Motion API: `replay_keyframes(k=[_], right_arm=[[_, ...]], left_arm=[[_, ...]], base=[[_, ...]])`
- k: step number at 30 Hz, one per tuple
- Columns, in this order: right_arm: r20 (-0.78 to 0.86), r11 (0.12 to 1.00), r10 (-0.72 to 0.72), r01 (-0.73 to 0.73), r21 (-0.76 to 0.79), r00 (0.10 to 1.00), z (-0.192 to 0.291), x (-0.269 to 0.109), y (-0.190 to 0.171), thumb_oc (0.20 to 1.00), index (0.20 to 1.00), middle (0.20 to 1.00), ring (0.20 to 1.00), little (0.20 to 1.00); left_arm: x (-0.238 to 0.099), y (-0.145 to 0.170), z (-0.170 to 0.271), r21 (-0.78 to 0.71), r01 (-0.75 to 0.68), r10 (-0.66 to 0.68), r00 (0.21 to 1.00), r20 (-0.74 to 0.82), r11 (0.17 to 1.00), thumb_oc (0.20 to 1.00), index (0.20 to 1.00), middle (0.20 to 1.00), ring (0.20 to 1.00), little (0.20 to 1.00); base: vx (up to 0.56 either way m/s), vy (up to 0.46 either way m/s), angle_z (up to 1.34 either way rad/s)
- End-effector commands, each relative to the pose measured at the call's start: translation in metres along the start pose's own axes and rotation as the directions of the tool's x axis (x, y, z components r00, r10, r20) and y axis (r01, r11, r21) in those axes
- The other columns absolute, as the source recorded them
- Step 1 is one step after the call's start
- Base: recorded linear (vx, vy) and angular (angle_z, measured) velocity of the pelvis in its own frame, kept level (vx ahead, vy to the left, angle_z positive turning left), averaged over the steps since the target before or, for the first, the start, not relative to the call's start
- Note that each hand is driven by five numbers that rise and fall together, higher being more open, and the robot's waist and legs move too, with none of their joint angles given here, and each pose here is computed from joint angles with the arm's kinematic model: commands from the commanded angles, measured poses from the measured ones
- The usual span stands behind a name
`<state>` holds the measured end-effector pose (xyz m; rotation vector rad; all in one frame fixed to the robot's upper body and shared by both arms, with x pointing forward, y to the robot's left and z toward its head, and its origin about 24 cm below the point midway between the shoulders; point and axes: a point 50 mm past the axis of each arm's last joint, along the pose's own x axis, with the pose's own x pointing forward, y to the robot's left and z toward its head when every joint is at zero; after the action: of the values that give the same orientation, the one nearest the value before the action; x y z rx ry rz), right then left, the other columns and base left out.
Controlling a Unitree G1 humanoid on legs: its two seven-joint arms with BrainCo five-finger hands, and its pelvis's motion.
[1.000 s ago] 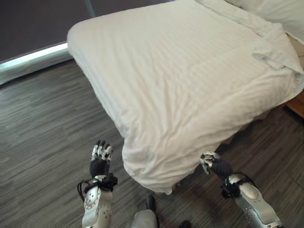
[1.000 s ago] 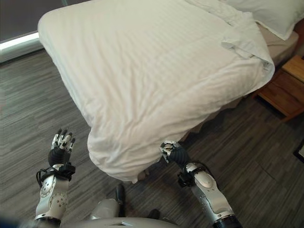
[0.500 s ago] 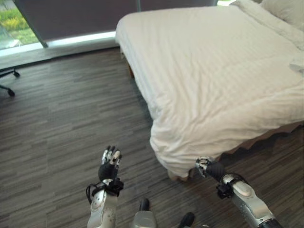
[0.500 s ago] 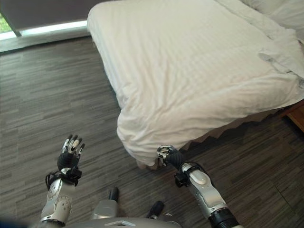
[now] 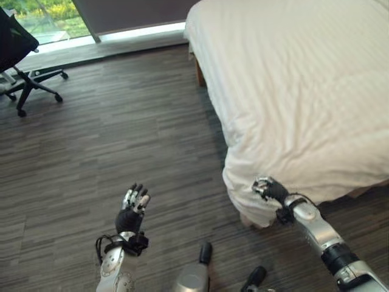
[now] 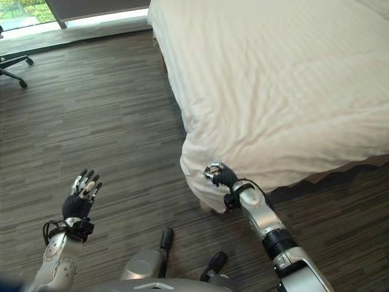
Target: Making the bed.
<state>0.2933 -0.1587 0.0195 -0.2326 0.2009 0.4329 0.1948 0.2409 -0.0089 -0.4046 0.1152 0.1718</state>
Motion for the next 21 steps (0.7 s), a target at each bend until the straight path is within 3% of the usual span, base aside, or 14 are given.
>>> replay_keyframes(k=[1, 5, 12, 15, 16, 21], right_arm=[[0.101, 0.999, -0.008, 0.012, -0.043, 0.995, 0.022, 0.002, -0.005, 0.2, 0.2, 0.2, 0.2, 0.2], [0.1, 0.999, -0.04, 0.042, -0.018, 0.994, 0.024, 0.01, -0.007, 0.2, 0.2, 0.2, 0.2, 0.2], [-0.042, 0.982, -0.185, 0.186, 0.026, 0.982, -0.001, 0.019, -0.028, 0.2, 0.2, 0.2, 0.2, 0.2], [-0.072, 0.91, -0.394, 0.4, 0.111, 0.916, 0.01, 0.023, -0.074, 0.2, 0.2, 0.2, 0.2, 0.2], [-0.077, 0.835, -0.508, 0.513, 0.201, 0.858, 0.019, 0.021, -0.098, 0.2, 0.2, 0.2, 0.2, 0.2], [-0.196, 0.721, -0.603, 0.634, 0.28, 0.773, -0.007, 0.005, -0.112, 0.2, 0.2, 0.2, 0.2, 0.2]], left_arm=[[0.014, -0.02, 0.018, -0.012, 0.115, -0.114, 0.99, 0.081, 0.993, 1.0, 1.0, 1.0, 1.0, 1.0], [0.016, -0.024, 0.016, -0.011, 0.133, -0.132, 0.989, 0.069, 0.991, 1.0, 1.0, 1.0, 1.0, 1.0], [0.021, -0.033, 0.016, -0.032, 0.165, -0.163, 0.985, 0.063, 0.986, 1.0, 1.0, 1.0, 1.0, 1.0], [0.025, -0.042, 0.021, -0.036, 0.197, -0.194, 0.978, 0.083, 0.98, 1.0, 1.0, 1.0, 1.0, 1.0], [0.027, -0.05, 0.021, -0.041, 0.208, -0.204, 0.975, 0.088, 0.977, 1.0, 1.0, 1.0, 1.0, 1.0], [0.03, -0.058, 0.015, -0.04, 0.212, -0.208, 0.975, 0.075, 0.976, 1.0, 1.0, 1.0, 1.0, 1.0]], base=[[-0.02, 0.028, 0.11], [-0.05, 0.024, 0.02], [-0.05, 0.0, 0.02], [-0.17, 0.016, -0.01], [-0.14, 0.03, 0.03], [-0.03, 0.005, -0.04]])
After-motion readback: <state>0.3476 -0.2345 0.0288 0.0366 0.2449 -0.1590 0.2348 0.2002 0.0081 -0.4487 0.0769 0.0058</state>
